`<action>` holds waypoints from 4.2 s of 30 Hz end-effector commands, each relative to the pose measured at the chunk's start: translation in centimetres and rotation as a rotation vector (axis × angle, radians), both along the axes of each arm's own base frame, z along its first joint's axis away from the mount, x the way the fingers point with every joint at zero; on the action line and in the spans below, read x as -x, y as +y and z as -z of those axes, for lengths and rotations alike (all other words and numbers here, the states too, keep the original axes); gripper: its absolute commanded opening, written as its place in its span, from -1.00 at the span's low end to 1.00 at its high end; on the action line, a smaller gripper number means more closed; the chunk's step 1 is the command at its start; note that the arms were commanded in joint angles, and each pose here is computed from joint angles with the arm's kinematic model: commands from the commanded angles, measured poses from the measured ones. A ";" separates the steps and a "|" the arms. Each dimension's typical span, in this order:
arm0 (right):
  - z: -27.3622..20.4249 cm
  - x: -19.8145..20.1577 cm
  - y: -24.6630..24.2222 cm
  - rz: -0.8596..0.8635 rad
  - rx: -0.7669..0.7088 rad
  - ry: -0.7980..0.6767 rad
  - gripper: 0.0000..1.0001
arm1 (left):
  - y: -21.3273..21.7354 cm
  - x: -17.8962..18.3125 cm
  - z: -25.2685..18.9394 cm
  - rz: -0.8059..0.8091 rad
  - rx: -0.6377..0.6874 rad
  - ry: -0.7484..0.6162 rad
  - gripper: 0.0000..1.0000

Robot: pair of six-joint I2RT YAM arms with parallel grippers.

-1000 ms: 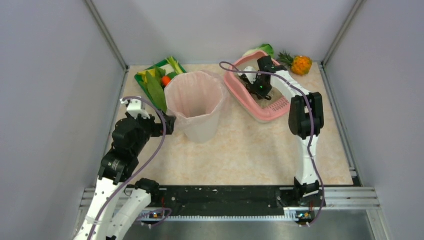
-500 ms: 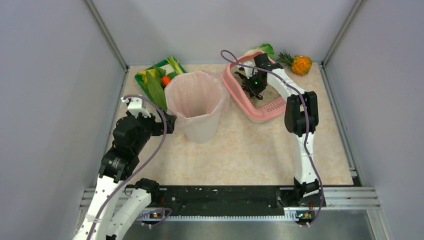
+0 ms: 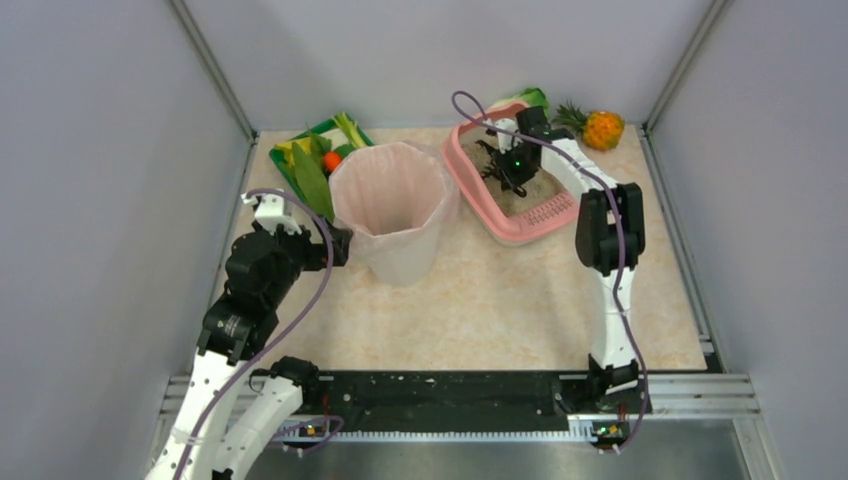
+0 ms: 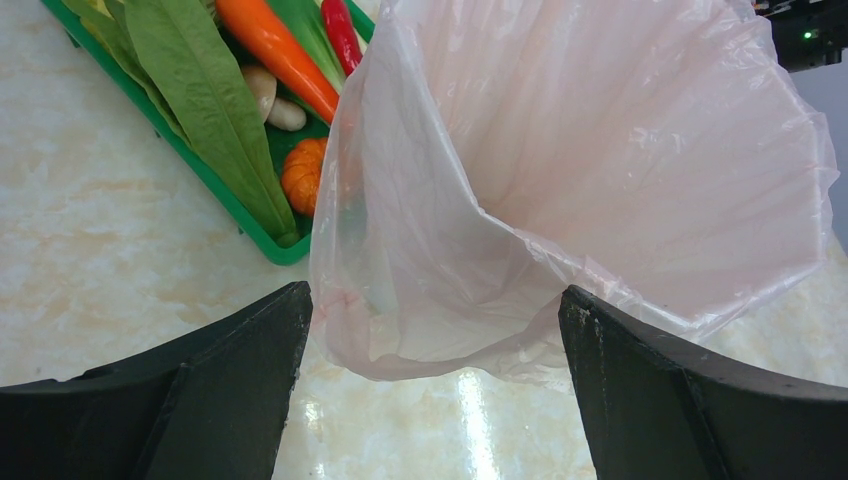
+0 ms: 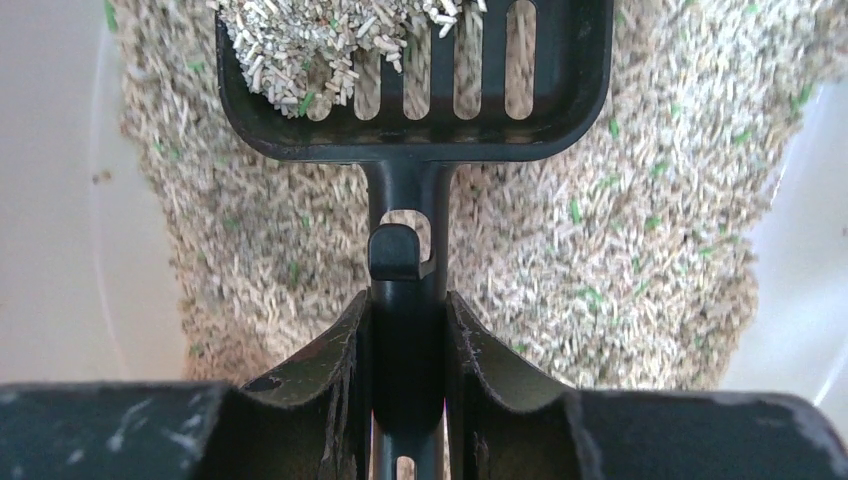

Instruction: Clean the litter box

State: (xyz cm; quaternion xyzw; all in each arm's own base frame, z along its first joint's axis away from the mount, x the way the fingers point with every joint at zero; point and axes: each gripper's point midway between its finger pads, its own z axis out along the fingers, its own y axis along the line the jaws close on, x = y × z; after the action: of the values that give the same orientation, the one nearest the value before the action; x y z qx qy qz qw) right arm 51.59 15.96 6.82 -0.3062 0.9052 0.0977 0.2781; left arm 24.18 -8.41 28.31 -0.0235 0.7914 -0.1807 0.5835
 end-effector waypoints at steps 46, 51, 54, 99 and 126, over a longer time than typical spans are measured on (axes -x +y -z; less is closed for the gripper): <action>-9.7 7.4 -6.1 0.164 -0.246 -0.194 -1.00 | -1.0 -0.1 -3.9 0.057 0.036 -0.107 0.97; -10.5 7.1 -3.9 0.157 -0.406 -0.155 -1.00 | -1.2 -0.2 -4.0 0.067 0.028 -0.116 0.97; -9.9 8.4 -4.6 0.176 -0.366 -0.132 -1.00 | -1.0 -0.1 -4.2 0.062 0.023 -0.113 0.97; -12.5 8.4 -7.2 0.327 0.025 -0.330 -1.00 | -0.9 -0.9 -5.5 0.052 0.007 -0.153 0.96; -11.8 10.2 -7.5 0.244 0.214 -0.241 -1.00 | -1.0 -0.9 -5.5 0.060 0.007 -0.150 0.96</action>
State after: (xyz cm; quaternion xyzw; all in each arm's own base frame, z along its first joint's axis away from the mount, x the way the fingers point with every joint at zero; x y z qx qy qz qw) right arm 41.08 8.04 17.21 -0.2312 0.9027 -0.0716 0.3558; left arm 24.89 -9.22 31.51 0.0055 0.7679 -0.1929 0.6109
